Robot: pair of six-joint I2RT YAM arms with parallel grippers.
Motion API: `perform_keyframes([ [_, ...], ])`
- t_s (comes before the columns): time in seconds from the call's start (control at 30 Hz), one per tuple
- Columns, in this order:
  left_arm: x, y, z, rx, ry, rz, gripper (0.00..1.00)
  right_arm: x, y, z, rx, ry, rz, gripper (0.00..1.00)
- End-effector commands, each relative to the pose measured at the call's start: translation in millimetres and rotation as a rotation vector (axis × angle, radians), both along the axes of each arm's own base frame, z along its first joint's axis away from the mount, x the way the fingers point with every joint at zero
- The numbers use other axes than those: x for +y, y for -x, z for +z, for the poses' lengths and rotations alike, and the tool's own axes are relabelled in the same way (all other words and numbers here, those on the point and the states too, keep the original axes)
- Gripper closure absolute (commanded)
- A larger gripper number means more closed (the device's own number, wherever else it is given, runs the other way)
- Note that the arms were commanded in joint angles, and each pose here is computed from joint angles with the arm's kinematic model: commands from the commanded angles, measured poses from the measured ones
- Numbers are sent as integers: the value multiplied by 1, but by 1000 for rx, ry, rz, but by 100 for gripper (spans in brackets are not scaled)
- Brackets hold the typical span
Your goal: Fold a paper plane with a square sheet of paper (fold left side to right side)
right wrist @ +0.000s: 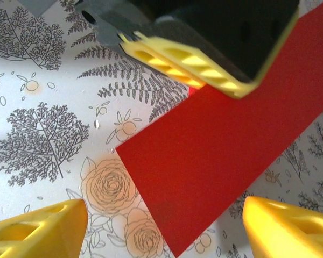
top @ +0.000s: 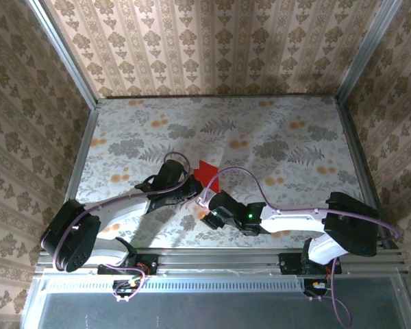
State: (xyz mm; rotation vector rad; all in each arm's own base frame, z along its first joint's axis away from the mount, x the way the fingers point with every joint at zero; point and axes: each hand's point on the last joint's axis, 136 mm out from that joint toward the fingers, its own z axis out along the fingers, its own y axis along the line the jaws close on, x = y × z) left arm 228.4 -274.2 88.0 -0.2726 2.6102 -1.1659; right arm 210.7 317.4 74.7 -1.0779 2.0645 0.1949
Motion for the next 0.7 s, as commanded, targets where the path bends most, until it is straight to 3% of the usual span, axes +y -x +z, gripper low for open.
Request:
perform_keyframes([
  [0.0, 0, 5, 2, 30, 7, 1, 100, 5, -11, 8, -67, 21, -12, 23],
  [0.3, 0, 7, 0, 41, 6, 3, 100, 12, -17, 5, -75, 35, -22, 38],
  [0.67, -1, 7, -3, 48, 5, -6, 98, 6, -17, 6, -82, 35, -43, 79],
])
